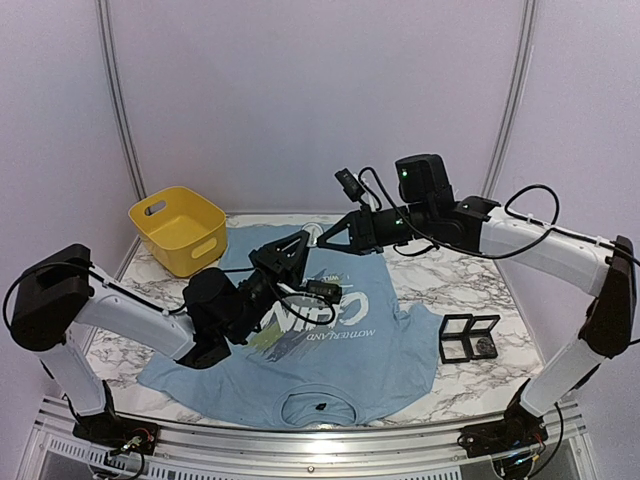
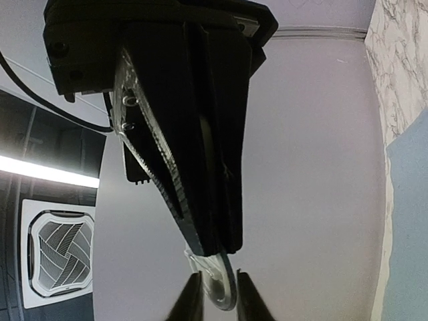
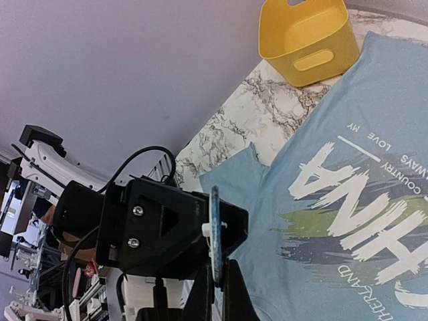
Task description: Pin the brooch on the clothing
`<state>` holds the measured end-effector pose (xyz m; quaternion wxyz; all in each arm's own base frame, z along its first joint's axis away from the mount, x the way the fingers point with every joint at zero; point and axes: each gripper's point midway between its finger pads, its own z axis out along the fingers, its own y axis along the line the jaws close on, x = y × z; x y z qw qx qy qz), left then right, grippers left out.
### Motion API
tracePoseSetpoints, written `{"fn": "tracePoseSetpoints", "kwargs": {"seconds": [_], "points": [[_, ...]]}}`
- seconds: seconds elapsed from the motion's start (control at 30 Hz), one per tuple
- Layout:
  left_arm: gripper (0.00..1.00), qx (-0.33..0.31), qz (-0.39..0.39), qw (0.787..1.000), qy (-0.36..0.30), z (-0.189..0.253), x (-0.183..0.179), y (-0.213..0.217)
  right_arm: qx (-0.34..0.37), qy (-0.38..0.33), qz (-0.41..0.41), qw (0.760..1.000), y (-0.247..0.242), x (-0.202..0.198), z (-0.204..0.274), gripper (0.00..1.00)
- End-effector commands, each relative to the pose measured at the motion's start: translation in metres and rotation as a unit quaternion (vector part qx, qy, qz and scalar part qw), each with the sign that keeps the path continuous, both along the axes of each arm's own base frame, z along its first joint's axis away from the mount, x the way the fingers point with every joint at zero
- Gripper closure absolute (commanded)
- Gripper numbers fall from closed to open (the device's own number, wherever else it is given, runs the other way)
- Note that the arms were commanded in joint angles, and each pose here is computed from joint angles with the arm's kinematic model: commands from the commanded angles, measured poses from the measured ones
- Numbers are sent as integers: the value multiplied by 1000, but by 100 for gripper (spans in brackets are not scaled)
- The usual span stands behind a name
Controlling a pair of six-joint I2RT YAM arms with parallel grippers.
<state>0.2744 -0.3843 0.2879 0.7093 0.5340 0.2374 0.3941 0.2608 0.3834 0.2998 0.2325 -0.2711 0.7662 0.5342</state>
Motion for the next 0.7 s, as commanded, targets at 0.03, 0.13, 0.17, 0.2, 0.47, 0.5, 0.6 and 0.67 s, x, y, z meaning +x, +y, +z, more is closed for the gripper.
{"fn": "tracePoseSetpoints", "kwargs": {"seconds": [0.03,0.13,0.17,0.2,0.47,0.5,0.6,0.67], "points": [[53,-68,-8,996,64,16,-2,13,-5,-53,-25,998,-5,15,12,100],[32,-96,-10,991,97,17,-3,21,-14,-65,-34,997,-11,19,12,100],[27,-108,-11,988,111,17,-3,25,-19,-67,-38,997,-14,22,12,100],[24,-119,-14,984,130,16,-4,27,-22,-71,-40,996,-16,23,12,100],[21,-275,-169,783,532,36,-30,29,-36,-189,21,981,-25,2,29,100],[21,-289,-194,747,567,46,-33,33,-26,-209,37,977,-25,-6,36,100],[20,-295,-246,650,655,61,-50,34,1,-257,73,964,-24,-26,51,100],[19,-279,-261,617,688,66,-60,31,7,-281,90,955,-21,-33,56,100]]}}
